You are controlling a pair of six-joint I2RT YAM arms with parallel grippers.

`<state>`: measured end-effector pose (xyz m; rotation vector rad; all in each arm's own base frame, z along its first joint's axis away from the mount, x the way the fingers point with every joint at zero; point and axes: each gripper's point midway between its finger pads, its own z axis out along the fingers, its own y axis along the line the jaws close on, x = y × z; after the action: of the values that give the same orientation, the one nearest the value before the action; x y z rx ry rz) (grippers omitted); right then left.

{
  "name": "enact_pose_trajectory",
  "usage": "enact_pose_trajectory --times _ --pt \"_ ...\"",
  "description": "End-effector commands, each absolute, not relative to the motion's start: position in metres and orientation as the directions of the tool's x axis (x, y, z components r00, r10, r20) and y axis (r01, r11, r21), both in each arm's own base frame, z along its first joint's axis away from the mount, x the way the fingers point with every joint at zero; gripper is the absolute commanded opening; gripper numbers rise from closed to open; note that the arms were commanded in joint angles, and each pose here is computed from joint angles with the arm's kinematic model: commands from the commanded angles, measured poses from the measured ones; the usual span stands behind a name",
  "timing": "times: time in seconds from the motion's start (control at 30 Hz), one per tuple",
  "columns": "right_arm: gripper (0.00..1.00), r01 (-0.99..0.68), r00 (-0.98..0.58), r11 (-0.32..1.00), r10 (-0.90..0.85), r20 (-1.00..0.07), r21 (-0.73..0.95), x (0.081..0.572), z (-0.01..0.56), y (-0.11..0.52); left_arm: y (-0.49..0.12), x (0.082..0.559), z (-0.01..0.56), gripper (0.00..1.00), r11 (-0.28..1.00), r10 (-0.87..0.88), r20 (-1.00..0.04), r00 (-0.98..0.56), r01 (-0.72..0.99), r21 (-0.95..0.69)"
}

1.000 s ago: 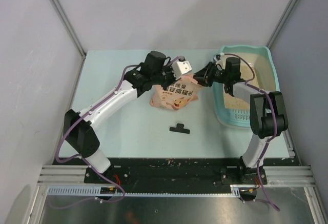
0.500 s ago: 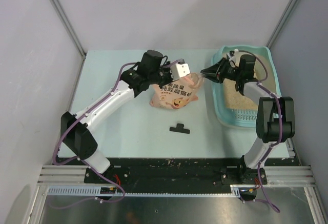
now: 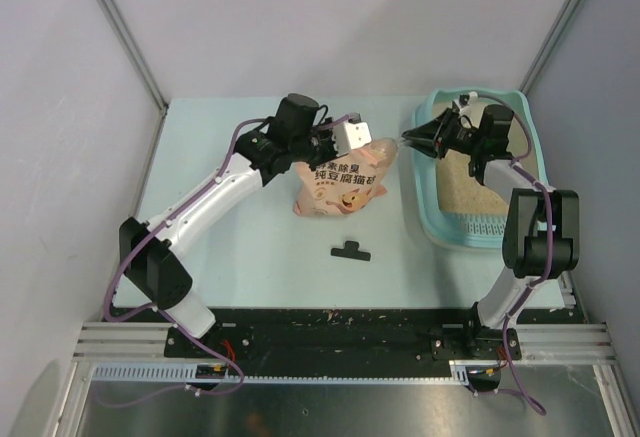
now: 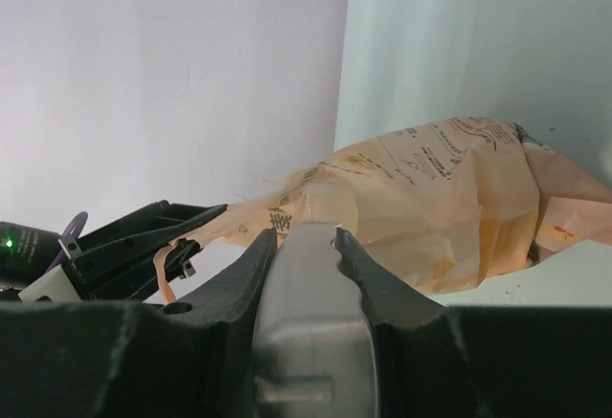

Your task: Fill the litter box with clean litter

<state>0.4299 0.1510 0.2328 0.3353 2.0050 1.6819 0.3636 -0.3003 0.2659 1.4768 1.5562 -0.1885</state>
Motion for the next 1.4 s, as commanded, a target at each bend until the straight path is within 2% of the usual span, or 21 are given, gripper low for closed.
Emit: enact_pose_trajectory --times 0.0,0.13,0.27,0.37,0.43,1.37 --pt "0.00 -0.188 -0.863 0.175 0.440 -0.247 0.967 0.422 0.244 0.160 -0.309 0.375 0.347 0.00 0.320 0.596 -0.731 0.331 0.738 0.595" --pt "0.00 -0.239 -0.837 0.156 0.467 -0.285 0.958 0.424 0.259 0.142 -0.308 0.375 0.349 0.00 0.327 0.596 -0.733 0.328 0.734 0.595" --pt "0.00 -0.210 -0.834 0.151 0.488 -0.258 0.966 0.431 0.253 0.139 -0.308 0.376 0.343 0.00 0.326 0.603 -0.731 0.319 0.738 0.591" --pt "0.00 -0.253 -0.825 0.155 0.480 -0.297 0.955 0.427 0.262 0.136 -0.308 0.377 0.347 0.00 0.332 0.600 -0.733 0.320 0.734 0.592" --pt "0.00 -0.216 -0.832 0.163 0.485 -0.269 0.963 0.428 0.254 0.134 -0.307 0.377 0.348 0.00 0.331 0.601 -0.730 0.325 0.730 0.597" --pt "0.00 -0.196 -0.811 0.164 0.526 -0.254 0.967 0.432 0.252 0.097 -0.308 0.383 0.344 0.00 0.323 0.618 -0.715 0.328 0.723 0.610"
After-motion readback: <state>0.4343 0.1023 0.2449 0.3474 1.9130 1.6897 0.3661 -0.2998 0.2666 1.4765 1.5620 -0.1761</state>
